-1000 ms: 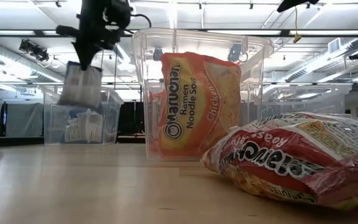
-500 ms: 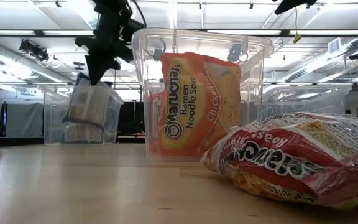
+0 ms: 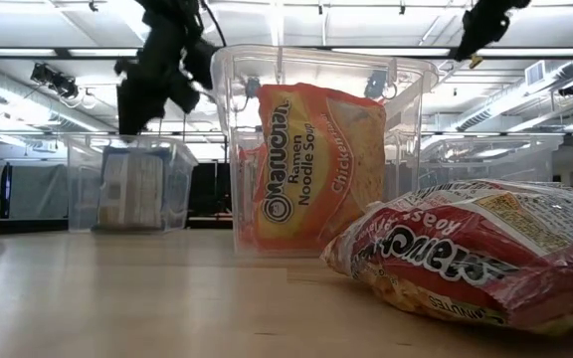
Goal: Sort Maruchan noodles
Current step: Put the red noodle pack into the right transparent bin
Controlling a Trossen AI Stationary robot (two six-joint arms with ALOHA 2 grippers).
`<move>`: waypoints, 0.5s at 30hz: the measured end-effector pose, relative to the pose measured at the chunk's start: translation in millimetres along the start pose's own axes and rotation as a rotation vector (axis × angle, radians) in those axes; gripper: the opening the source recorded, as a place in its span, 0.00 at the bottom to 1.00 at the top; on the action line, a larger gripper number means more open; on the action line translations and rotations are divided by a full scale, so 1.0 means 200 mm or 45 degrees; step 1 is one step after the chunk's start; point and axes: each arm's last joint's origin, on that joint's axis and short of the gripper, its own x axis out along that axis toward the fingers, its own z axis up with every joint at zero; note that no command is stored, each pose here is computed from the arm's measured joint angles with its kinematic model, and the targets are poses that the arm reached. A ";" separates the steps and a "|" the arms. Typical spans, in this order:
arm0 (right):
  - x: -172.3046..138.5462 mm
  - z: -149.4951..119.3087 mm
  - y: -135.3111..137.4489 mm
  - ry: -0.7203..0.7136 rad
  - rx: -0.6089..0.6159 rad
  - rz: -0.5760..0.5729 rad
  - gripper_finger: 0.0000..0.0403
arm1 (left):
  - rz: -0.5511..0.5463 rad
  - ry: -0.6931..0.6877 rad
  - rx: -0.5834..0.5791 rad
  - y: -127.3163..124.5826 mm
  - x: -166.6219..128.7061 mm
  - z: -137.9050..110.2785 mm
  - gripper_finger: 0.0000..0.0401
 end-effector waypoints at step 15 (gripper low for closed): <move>0.35 -0.17 0.14 0.143 -0.404 0.283 0.65 | -0.070 -0.978 -0.399 -0.34 -0.41 -0.31 0.37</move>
